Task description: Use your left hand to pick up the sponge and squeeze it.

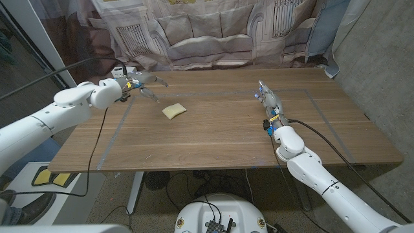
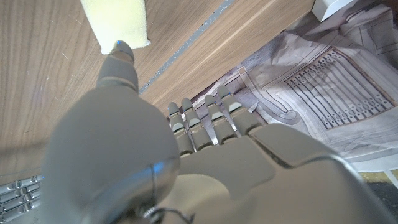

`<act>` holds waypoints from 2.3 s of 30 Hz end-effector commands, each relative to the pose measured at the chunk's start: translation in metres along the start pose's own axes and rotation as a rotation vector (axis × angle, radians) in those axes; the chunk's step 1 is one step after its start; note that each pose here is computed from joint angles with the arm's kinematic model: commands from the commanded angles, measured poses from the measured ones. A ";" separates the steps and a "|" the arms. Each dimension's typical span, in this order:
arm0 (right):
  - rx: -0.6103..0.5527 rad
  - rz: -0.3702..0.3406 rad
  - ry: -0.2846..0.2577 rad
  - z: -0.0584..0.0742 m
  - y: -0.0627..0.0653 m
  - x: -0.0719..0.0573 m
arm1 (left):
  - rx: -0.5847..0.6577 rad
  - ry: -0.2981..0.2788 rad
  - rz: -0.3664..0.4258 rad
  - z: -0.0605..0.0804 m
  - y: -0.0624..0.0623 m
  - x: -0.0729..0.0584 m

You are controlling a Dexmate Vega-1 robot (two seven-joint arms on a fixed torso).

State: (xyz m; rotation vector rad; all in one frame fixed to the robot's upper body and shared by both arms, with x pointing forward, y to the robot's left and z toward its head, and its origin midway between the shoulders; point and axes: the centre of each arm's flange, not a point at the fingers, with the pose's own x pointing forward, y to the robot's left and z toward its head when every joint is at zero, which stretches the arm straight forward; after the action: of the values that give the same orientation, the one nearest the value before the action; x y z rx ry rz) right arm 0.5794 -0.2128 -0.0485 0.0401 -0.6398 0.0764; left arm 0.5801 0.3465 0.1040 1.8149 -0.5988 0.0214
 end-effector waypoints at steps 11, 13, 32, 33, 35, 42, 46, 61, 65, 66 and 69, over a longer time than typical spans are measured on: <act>0.009 -0.043 0.013 -0.006 0.004 -0.014 | 0.133 -0.065 -0.063 0.012 -0.003 0.012; 0.009 -0.045 0.017 -0.006 0.004 -0.014 | 0.152 -0.072 -0.069 0.014 -0.005 0.015; 0.013 -0.059 0.051 -0.011 0.002 -0.014 | 0.208 -0.133 -0.086 0.019 -0.020 0.040; 0.014 -0.059 0.052 -0.011 0.002 -0.013 | 0.214 -0.134 -0.092 0.020 -0.021 0.041; 0.016 -0.059 0.054 -0.012 0.002 -0.012 | 0.244 -0.139 -0.105 0.021 -0.022 0.043; 0.019 -0.057 0.056 -0.014 0.002 -0.010 | 0.306 -0.187 -0.119 0.028 -0.029 0.047; 0.020 -0.060 0.054 -0.014 0.002 -0.010 | 0.298 -0.226 -0.063 0.030 -0.034 0.043; 0.023 -0.073 0.059 -0.014 0.000 -0.015 | 0.265 -0.240 -0.067 0.022 -0.056 0.044; 0.024 -0.076 0.065 -0.015 0.000 -0.018 | 0.273 -0.242 -0.060 0.021 -0.059 0.046; 0.024 -0.078 0.067 -0.016 0.000 -0.018 | 0.271 -0.244 -0.059 0.021 -0.059 0.047; 0.025 -0.079 0.071 -0.016 -0.001 -0.019 | 0.261 -0.253 -0.059 0.021 -0.060 0.050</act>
State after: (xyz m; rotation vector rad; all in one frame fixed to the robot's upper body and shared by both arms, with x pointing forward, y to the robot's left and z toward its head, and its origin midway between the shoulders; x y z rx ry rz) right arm 0.5759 -0.2126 -0.0691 0.0834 -0.5778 0.0155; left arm 0.6323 0.3176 0.0667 2.1161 -0.7343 -0.1604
